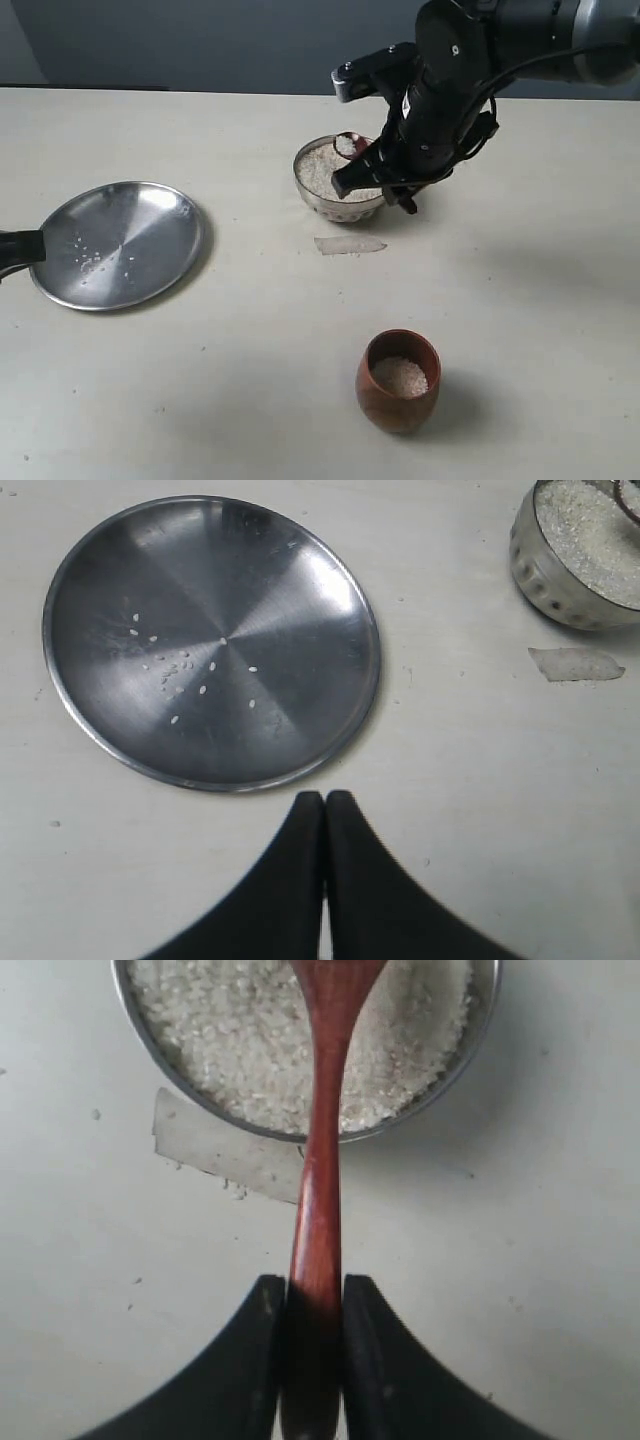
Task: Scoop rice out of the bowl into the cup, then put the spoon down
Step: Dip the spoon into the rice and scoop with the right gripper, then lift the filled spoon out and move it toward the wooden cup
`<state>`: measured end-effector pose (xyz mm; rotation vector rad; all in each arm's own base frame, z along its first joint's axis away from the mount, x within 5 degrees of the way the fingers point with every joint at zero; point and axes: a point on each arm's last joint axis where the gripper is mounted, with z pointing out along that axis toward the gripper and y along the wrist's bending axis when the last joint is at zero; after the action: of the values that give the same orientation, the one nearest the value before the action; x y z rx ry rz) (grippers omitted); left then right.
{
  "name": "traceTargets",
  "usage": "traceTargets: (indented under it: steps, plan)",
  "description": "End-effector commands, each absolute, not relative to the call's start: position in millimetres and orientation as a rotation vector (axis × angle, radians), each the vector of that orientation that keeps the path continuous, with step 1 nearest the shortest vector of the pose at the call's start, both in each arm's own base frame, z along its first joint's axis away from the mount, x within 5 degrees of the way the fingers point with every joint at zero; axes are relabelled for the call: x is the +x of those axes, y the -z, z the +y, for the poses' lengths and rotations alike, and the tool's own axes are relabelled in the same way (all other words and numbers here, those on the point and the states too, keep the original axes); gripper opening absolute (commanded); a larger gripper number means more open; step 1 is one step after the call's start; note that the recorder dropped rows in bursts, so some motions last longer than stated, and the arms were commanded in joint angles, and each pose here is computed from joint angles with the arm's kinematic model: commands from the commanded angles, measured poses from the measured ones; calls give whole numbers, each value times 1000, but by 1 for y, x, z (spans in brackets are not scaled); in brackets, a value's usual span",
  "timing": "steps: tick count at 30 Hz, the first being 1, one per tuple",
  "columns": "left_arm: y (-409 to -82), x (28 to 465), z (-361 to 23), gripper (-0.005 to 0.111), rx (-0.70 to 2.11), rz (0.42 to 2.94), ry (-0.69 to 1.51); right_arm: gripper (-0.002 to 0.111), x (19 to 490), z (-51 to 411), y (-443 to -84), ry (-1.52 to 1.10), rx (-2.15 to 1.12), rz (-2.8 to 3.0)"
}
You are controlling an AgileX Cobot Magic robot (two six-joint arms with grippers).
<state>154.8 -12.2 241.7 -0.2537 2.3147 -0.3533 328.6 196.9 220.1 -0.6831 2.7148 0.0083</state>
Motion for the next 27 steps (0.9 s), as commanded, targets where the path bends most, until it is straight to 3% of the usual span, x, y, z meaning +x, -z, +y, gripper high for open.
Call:
traceTargets:
  steps: [1, 17, 27]
  plan:
    - [-242, 156, -13, 0, -244, 2315, 353, -1, 329, 196, -230, -42, -673, 2681]
    - [-242, 156, -13, 0, -244, 2315, 353, -1, 289, 172, -240, -93, -665, 2575]
    - [-242, 156, -13, 0, -244, 2315, 353, -1, 237, 141, -256, -118, -651, 2560]
